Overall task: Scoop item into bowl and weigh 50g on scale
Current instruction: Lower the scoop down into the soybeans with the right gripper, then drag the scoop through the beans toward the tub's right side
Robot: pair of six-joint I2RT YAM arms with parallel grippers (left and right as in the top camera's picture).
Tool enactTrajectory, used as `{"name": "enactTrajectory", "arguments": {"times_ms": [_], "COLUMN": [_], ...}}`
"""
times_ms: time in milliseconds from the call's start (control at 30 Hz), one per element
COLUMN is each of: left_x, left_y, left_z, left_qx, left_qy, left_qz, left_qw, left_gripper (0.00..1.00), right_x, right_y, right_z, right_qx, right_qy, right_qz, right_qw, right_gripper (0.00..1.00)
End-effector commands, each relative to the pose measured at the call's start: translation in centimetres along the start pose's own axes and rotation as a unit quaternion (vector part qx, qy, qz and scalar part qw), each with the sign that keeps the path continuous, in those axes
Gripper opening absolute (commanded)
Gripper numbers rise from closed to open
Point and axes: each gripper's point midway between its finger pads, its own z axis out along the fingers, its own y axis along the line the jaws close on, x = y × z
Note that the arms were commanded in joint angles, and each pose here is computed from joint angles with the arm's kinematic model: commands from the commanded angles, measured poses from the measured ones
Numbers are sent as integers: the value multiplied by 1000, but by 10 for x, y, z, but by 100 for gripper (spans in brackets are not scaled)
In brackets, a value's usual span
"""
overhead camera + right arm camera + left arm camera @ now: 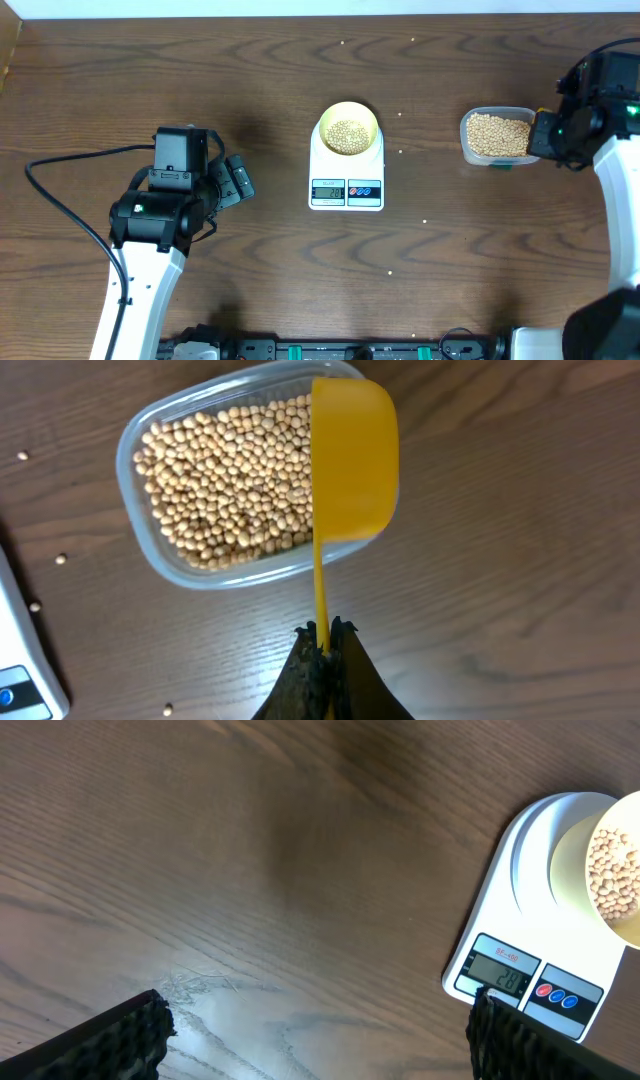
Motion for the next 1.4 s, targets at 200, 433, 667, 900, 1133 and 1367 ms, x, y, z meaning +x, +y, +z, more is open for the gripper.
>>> {"name": "enactTrajectory", "arguments": {"times_ms": [200,433,667,900,1133,1367], "left_x": [-5,-5,-5,-5,-5,-5], "left_y": [3,3,3,3,3,3], "left_z": [-2,-2,-2,-2,-2,-2], "left_qx": [-7,-7,-7,-7,-7,-7], "left_qy": [-8,-8,-8,-8,-8,-8], "left_qz": [-3,-3,-4,-3,-4,-3], "left_qw": [1000,1000,1000,1000,1000,1000], "left_gripper": [96,96,96,96,96,96], "right_x": [7,9,9,10,13,18], "right_y": [10,22,36,43,47,57], "right_z": [40,56,54,52,53,54], "right_qx": [-23,-56,-98,-118,-129,-164], "right_qy": [47,65,68,71,76,83], "right_qz": [13,21,23,24,26,30], "right_qw": [999,996,993,990,988,982], "right_gripper": [1,1,1,1,1,1]}}
